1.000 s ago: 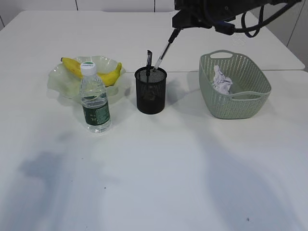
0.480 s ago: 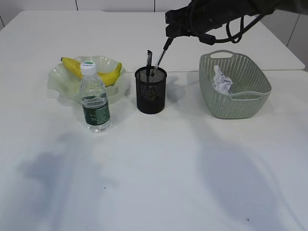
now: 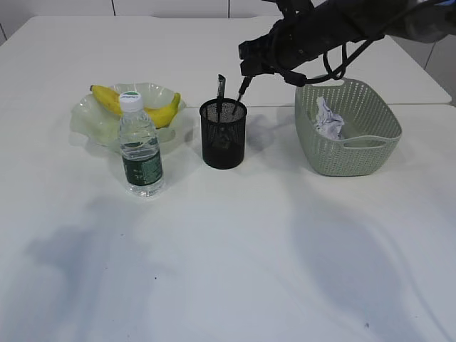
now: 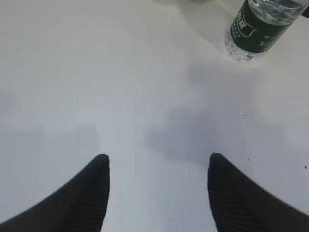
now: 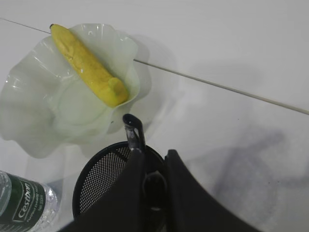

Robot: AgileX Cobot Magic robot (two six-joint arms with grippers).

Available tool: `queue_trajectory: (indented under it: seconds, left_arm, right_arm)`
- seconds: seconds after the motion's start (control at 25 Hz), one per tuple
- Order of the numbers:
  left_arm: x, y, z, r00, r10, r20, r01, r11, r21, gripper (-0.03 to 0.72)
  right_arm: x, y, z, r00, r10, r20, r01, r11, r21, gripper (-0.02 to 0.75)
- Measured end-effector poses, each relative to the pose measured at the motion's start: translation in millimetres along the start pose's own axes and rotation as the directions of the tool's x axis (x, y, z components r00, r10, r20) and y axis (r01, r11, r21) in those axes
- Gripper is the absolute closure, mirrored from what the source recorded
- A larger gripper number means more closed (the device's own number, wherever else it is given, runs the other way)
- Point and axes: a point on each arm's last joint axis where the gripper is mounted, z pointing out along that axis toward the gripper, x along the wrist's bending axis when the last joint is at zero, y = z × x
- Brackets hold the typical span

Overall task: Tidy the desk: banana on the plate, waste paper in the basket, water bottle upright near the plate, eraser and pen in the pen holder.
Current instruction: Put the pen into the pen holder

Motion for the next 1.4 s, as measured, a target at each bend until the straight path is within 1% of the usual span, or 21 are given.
queue_trajectory:
  seconds: [0.32, 0.52, 0.8, 0.88, 0.96, 1.16, 1.24, 1.4]
  left_arm:
    - [0.0, 0.0, 0.0, 1.000, 0.000, 0.000, 0.000, 1.000, 0.000, 0.242]
    - [0.0, 0.0, 0.0, 1.000, 0.000, 0.000, 0.000, 1.000, 0.000, 0.244]
    - [0.0, 0.0, 0.0, 1.000, 0.000, 0.000, 0.000, 1.000, 0.000, 0.245]
    - [0.0, 0.0, 0.0, 1.000, 0.000, 0.000, 0.000, 1.000, 0.000, 0.245]
    - [0.0, 0.0, 0.0, 1.000, 0.000, 0.000, 0.000, 1.000, 0.000, 0.245]
    - [0.0, 0.0, 0.0, 1.000, 0.000, 0.000, 0.000, 1.000, 0.000, 0.245]
    - [0.0, 0.0, 0.0, 1.000, 0.000, 0.000, 0.000, 1.000, 0.000, 0.245]
    - [-0.1, 0.0, 0.0, 1.000, -0.002, 0.001, 0.002, 1.000, 0.000, 0.245]
  right_arm:
    - [-3.0, -9.6, 12.3, 1.000, -0.012, -0.002, 0.012, 1.000, 0.029, 0.683]
    - [11.9, -12.0, 20.2, 0.999, -0.043, -0.026, 0.044, 0.998, 0.045, 0.682]
    - [16.9, -16.0, 26.1, 0.998, -0.058, -0.029, 0.060, 0.996, 0.064, 0.669]
    - [16.9, -16.0, 26.1, 0.998, -0.054, -0.029, 0.055, 0.996, 0.064, 0.649]
    - [16.9, -16.2, 26.1, 0.998, -0.051, -0.029, 0.053, 0.996, 0.067, 0.612]
    - [17.1, -16.8, 26.1, 0.999, -0.044, -0.031, 0.046, 0.996, 0.073, 0.469]
    - [17.5, -17.6, 26.0, 0.999, -0.041, -0.036, 0.043, 0.996, 0.082, 0.449]
    - [18.4, -18.4, 25.6, 0.998, -0.041, -0.045, 0.045, 0.994, 0.095, 0.440]
